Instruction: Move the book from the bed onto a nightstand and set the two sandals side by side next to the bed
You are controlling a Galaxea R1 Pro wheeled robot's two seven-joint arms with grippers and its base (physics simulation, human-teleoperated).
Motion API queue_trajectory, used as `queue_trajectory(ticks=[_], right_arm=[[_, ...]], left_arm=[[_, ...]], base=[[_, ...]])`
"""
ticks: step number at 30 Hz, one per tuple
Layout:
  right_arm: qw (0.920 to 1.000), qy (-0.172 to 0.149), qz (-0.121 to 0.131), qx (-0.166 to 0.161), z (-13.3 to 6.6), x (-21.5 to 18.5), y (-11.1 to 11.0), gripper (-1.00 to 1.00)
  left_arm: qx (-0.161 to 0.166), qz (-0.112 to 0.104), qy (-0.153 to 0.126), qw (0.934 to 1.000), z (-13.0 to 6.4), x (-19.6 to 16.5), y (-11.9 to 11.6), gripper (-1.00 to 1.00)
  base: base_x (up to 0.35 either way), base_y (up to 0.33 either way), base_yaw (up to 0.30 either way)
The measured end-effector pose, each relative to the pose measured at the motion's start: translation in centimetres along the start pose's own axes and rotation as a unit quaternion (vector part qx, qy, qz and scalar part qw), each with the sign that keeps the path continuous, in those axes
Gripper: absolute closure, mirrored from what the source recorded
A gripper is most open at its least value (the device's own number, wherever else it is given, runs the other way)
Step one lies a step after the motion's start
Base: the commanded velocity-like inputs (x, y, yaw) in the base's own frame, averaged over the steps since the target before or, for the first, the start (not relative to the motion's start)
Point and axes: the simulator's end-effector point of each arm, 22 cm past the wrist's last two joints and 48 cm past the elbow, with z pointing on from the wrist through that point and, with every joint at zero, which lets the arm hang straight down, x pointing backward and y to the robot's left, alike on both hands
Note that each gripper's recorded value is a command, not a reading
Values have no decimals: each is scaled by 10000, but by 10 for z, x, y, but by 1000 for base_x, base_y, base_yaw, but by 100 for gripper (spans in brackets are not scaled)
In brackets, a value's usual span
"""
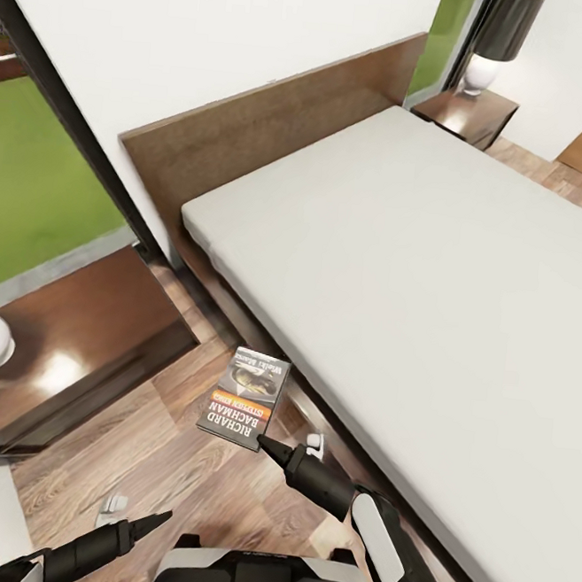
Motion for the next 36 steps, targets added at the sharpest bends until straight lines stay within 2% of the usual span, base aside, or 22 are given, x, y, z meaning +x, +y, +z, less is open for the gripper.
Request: queue_trajectory(ticks=[36], right_arm=[[9999, 8, 92, 45, 0, 2, -9, 100]], left_arm=[[-40, -71, 52, 10000, 0, 7, 6, -100]], base=[[0, 0, 279]])
